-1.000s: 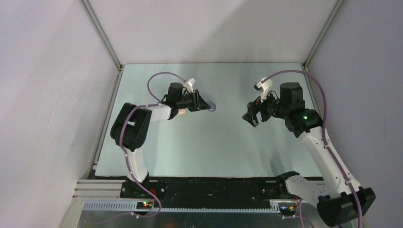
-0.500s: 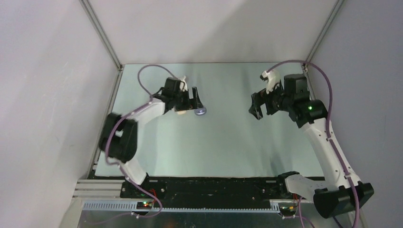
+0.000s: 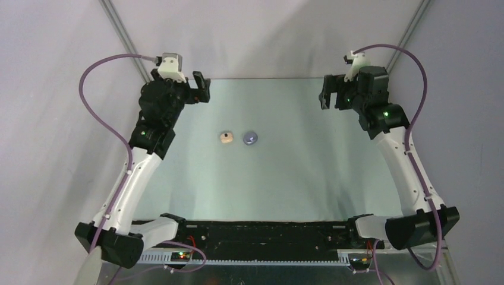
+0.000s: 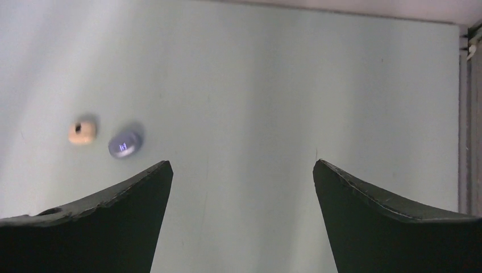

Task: Insert the wireless bluetooth earbuds into the charging case
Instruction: Reset both arms

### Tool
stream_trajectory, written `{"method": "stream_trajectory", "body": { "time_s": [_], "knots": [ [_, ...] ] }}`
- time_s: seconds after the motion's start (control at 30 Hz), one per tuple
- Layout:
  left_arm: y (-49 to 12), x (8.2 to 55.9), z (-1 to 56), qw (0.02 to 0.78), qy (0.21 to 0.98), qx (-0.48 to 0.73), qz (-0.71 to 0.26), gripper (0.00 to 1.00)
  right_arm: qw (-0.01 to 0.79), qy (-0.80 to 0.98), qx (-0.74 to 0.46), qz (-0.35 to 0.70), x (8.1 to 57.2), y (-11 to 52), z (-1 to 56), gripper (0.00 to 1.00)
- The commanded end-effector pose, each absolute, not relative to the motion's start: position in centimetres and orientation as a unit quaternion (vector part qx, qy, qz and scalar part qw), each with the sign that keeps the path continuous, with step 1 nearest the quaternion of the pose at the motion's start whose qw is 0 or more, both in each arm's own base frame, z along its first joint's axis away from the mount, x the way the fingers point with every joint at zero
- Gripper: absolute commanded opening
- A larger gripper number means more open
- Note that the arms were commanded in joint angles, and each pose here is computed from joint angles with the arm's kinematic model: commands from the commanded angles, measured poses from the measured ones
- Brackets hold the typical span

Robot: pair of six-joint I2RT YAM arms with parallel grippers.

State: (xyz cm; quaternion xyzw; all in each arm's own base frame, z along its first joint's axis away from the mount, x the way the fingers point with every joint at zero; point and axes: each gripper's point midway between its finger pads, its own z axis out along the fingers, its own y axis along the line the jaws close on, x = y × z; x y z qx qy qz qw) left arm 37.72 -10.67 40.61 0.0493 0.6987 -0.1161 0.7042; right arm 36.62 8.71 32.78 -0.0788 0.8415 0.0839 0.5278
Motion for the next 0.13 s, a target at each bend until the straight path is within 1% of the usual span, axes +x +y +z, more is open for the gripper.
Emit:
{"method": "stream_trajectory", "body": {
  "time_s": [0.0,0.03,0.1],
  "knots": [
    [-7.5,37.5,35.9,0.656,0.750,0.063,-0.058,1.00,0.598,0.795,-0.012,0.102,41.1,9.0,37.3,1.00],
    [-8.0,36.7,35.6,0.658,0.744,0.088,-0.073,1.00,0.595,0.796,-0.002,0.108,42.1,9.3,37.2,0.99],
    [-8.0,36.1,35.4,0.672,0.729,0.113,-0.071,1.00,0.591,0.798,0.002,0.117,43.5,9.9,36.6,0.99]
  ]
}}
